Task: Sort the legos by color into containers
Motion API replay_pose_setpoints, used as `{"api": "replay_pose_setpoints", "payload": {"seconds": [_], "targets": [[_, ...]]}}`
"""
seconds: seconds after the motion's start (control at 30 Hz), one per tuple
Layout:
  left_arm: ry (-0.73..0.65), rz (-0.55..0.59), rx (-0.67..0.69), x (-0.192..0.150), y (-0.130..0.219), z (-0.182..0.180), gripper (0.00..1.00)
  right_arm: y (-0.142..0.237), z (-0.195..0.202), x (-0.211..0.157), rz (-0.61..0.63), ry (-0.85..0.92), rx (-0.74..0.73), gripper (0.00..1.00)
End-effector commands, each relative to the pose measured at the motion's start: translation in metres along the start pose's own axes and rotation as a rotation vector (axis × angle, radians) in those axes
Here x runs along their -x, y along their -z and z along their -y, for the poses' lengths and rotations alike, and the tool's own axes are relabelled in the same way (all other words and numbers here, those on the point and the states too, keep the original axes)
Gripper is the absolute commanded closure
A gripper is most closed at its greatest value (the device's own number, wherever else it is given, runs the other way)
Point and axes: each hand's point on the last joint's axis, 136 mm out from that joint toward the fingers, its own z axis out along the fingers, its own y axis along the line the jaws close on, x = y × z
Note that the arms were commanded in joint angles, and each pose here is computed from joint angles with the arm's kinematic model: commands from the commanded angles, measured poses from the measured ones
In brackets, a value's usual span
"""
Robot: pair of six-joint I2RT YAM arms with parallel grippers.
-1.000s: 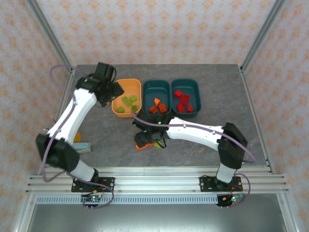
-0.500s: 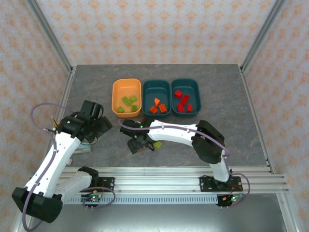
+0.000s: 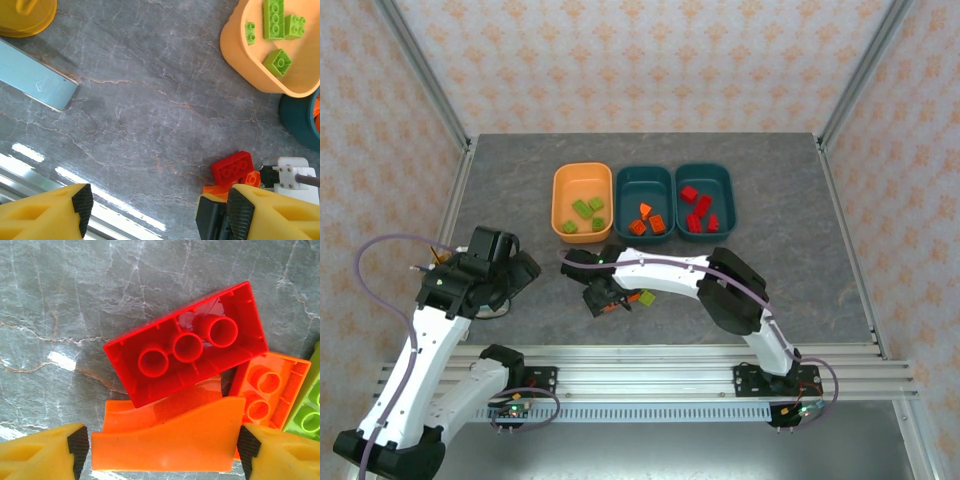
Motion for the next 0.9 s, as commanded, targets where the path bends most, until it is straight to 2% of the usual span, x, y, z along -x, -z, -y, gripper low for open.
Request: {"api": "replay_pose_setpoints", "payload": {"seconds": [0.0, 0.37, 0.67, 0.87], "targets": [[0.006, 0.004, 0.063, -0.001, -0.003, -0.012, 0.25, 0.004, -0.001, 0.003, -0.001, 0.009, -0.010, 0.22], [0.001, 0.009, 0.072, 0.000, 0.000, -0.014, 0.25, 0.004, -0.019, 0.001, -0.024, 0.026, 0.037, 0.22], [0.010, 0.016, 0.070, 0.000, 0.003, -0.017, 0.25, -0.010, -0.017, -0.008, -0.067, 0.036, -0.001, 0.21], [0.015, 0.018, 0.067, 0.000, 0.004, -0.017, 0.25, -0.012, -0.017, -0.006, -0.062, 0.045, -0.011, 0.33]]}}
